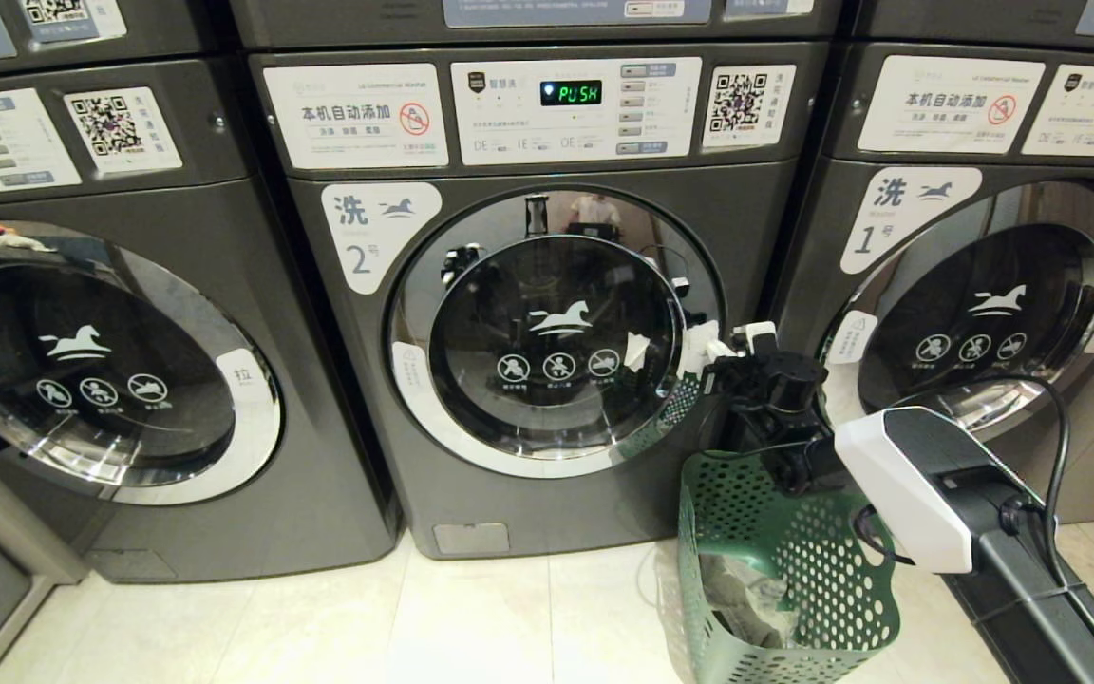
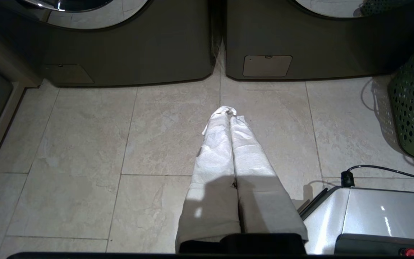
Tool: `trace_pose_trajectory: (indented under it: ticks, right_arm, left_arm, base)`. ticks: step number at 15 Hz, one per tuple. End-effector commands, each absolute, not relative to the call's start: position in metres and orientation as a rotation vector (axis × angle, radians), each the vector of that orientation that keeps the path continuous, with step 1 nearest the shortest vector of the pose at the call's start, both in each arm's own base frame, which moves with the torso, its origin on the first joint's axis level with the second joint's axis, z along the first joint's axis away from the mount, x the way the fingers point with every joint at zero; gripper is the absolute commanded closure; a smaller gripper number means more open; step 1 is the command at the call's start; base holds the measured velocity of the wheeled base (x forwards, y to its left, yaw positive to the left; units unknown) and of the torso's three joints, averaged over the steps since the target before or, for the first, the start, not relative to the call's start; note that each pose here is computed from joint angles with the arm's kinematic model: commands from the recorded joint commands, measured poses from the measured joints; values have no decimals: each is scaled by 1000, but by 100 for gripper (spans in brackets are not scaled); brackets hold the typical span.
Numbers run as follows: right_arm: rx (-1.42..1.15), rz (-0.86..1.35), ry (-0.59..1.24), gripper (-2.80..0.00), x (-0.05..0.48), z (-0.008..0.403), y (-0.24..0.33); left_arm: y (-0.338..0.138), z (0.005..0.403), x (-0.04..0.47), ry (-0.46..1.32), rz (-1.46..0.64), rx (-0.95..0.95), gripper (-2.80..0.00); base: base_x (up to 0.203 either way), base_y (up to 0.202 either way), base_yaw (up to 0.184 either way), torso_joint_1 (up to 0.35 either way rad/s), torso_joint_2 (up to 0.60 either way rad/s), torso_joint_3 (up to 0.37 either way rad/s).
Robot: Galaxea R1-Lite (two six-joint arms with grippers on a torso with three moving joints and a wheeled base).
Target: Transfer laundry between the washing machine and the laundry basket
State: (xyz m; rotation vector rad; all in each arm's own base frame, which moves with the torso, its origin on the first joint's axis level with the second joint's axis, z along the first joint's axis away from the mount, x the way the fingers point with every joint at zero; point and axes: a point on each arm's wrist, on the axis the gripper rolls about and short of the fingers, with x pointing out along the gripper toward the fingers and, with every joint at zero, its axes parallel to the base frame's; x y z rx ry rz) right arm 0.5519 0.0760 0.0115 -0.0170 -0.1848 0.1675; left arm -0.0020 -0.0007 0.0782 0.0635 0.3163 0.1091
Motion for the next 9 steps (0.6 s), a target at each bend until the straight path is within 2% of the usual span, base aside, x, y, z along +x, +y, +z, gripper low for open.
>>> trace_pose_trajectory:
  ticks: [1, 6, 9]
  right_arm:
    - [-8, 169, -193, 0, 552, 13, 76]
    - [7, 164, -244, 0, 550, 39, 82]
    - [5, 166, -249, 0, 549, 41, 84]
  left_arm:
    - [-1, 78, -2, 317, 109, 63, 0]
    - [-1, 78, -2, 319, 109, 63, 0]
    - [-1, 78, -2, 319, 109, 63, 0]
  base:
    - [0, 0, 0, 0, 0, 0]
    - [0, 0, 0, 0, 0, 0]
    - [0, 0, 0, 0, 0, 0]
